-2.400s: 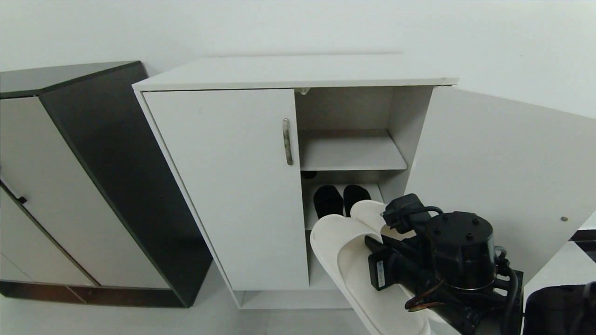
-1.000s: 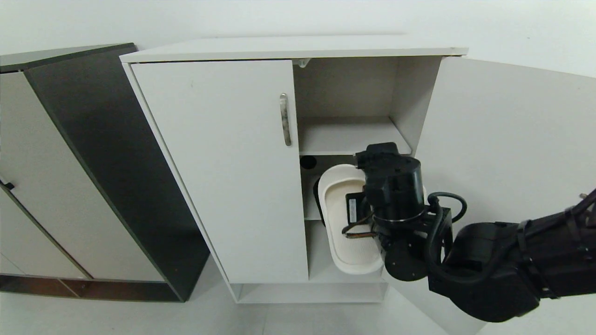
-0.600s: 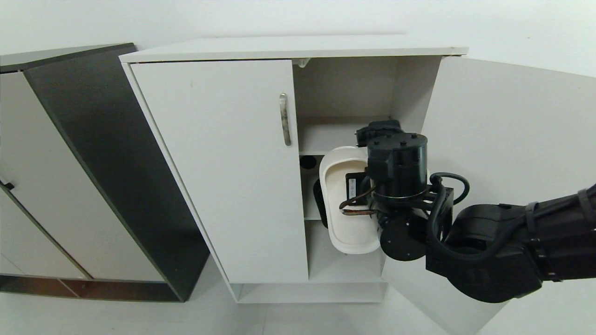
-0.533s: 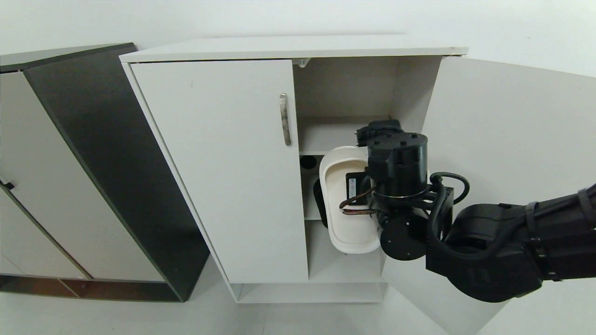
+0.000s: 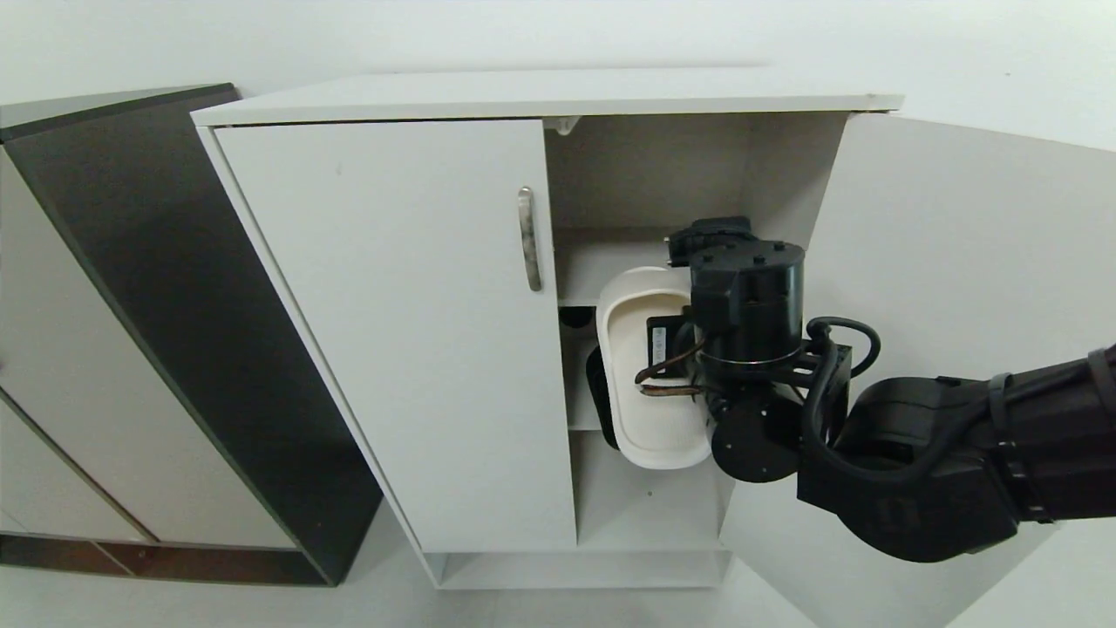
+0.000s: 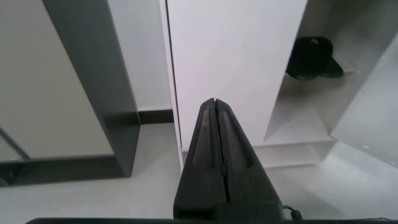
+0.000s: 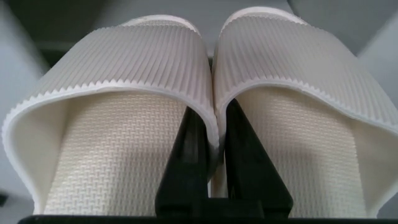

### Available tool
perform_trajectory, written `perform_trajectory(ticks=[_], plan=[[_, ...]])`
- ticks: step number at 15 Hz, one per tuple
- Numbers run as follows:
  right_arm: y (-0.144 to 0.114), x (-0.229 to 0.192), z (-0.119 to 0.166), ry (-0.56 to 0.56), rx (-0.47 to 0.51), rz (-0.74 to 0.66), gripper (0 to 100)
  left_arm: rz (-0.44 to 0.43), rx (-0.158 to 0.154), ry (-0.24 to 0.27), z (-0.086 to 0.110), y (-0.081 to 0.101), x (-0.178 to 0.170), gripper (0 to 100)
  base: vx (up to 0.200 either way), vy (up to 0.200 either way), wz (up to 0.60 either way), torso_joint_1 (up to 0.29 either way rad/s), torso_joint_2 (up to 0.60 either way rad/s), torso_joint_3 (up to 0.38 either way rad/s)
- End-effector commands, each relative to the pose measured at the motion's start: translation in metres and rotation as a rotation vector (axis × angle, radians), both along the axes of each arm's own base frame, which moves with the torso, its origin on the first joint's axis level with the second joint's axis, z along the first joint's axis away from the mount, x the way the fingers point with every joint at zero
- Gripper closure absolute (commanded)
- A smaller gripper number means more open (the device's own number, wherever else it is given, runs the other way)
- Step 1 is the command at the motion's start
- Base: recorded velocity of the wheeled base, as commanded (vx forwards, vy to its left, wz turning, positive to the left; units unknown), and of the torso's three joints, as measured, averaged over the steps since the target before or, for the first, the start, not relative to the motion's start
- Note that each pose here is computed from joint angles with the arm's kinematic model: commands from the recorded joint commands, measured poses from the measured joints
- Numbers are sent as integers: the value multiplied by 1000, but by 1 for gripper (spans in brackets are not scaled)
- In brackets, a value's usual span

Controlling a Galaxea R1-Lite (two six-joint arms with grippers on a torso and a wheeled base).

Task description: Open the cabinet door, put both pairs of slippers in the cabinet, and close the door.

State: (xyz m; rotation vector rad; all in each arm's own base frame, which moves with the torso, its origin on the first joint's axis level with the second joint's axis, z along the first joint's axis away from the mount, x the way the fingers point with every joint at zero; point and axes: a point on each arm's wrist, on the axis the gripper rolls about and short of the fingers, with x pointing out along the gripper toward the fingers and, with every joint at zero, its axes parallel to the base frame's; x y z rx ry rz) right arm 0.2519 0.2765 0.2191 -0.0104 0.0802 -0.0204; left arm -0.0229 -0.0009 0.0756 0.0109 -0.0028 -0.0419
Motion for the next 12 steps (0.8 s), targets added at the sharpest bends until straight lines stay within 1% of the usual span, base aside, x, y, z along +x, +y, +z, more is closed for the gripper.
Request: perform_trajectory(ticks=[1,8,10,12], plan=[[0,0,2,-4,5,1,100,-1,0,1,0,0,0,100,200,0,0,2,2,-2],[1,6,-6,8,1,-2,100,-1,0,1,0,0,0,100,200,0,0,4,3,5],[-1,9,-3,2,10,-6,100,-1,0,1,0,0,0,100,200,0,0,2,2,2],[-1,8,-5,10,6,22,100,1,1,1,0,0,0,100,0,0,0,0,0,0]])
